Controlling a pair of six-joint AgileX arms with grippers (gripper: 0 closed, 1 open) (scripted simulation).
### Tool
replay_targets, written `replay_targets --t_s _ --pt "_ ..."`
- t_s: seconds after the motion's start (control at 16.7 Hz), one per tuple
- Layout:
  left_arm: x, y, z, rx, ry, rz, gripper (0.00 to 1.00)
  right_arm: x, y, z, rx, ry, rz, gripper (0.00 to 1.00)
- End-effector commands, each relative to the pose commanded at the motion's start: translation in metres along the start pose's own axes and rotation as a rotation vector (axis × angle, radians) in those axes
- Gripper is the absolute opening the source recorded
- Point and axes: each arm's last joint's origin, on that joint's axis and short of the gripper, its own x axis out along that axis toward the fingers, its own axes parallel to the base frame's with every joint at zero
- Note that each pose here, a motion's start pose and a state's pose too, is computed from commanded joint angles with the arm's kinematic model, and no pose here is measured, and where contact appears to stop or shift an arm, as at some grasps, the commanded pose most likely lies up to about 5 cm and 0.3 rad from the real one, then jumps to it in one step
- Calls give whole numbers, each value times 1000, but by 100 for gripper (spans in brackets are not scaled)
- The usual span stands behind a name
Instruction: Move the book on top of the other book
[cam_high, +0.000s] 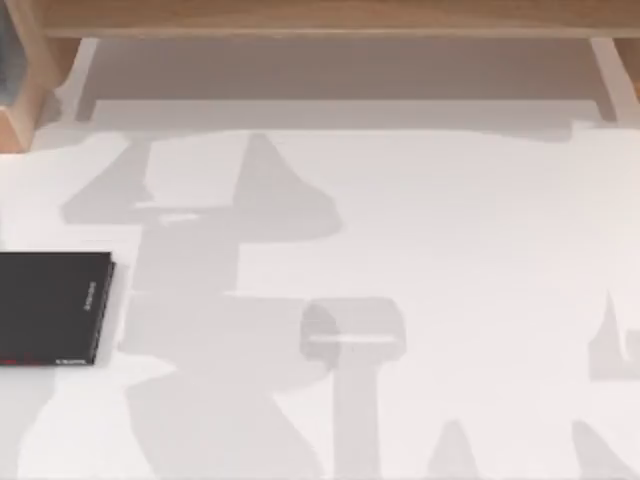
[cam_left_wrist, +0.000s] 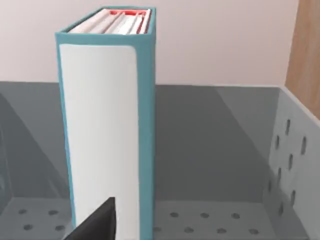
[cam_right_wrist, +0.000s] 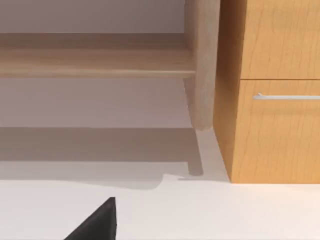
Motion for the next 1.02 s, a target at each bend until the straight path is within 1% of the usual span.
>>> replay_targets --t_s 0.18,0.42,0.84,1.02 --pt "34 30 -24 -1 3 -1 100 0 0 0 0 0 0 100" --pt "54 52 -44 0 0 -2 100 0 0 0 0 0 0 100" --pt "57 52 -45 0 2 -5 100 0 0 0 0 0 0 100" --pt "67 54 -45 1 -1 -1 100 0 0 0 0 0 0 100"
